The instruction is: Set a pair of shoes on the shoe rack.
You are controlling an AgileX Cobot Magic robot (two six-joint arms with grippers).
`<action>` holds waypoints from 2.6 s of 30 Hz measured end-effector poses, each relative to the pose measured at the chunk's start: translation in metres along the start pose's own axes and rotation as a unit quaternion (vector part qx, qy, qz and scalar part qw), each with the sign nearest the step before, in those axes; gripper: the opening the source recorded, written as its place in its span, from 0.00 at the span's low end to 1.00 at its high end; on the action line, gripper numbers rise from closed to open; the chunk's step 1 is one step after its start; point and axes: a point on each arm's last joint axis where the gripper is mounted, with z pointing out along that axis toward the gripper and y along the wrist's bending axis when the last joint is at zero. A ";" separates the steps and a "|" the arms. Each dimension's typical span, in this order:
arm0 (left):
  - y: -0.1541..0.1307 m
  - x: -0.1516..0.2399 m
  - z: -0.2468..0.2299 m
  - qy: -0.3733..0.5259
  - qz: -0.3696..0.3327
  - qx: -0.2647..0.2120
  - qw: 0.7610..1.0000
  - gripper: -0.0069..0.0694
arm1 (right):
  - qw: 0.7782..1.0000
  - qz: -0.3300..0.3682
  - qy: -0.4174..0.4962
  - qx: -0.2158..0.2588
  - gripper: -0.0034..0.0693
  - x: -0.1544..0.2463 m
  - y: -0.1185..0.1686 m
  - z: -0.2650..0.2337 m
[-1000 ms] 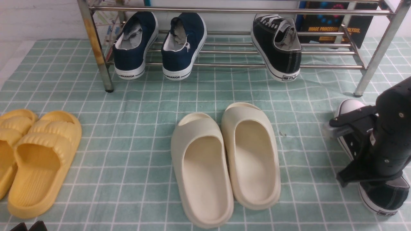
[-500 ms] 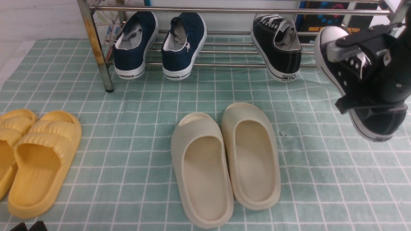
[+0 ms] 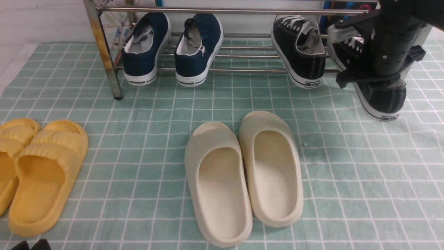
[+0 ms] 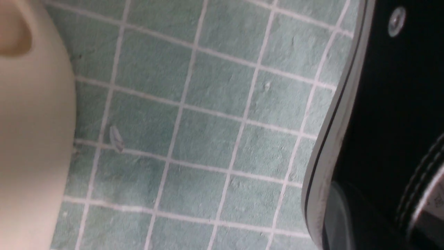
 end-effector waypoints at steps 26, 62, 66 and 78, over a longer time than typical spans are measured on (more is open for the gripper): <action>0.000 0.000 0.000 0.002 0.000 0.000 1.000 0.40 | 0.989 -0.045 -0.136 0.017 0.08 -0.065 0.001 0.033; 0.000 0.000 0.000 0.002 0.000 0.000 1.000 0.40 | 0.982 -0.029 -0.165 -0.093 0.44 -0.024 0.001 -0.106; 0.000 0.000 0.000 0.002 0.000 0.000 1.000 0.40 | 0.965 -0.032 -0.216 -0.145 0.23 0.003 0.003 -0.165; 0.000 0.000 0.000 0.002 0.000 0.000 1.000 0.40 | 0.940 -0.067 -0.262 -0.210 0.04 0.140 0.008 -0.239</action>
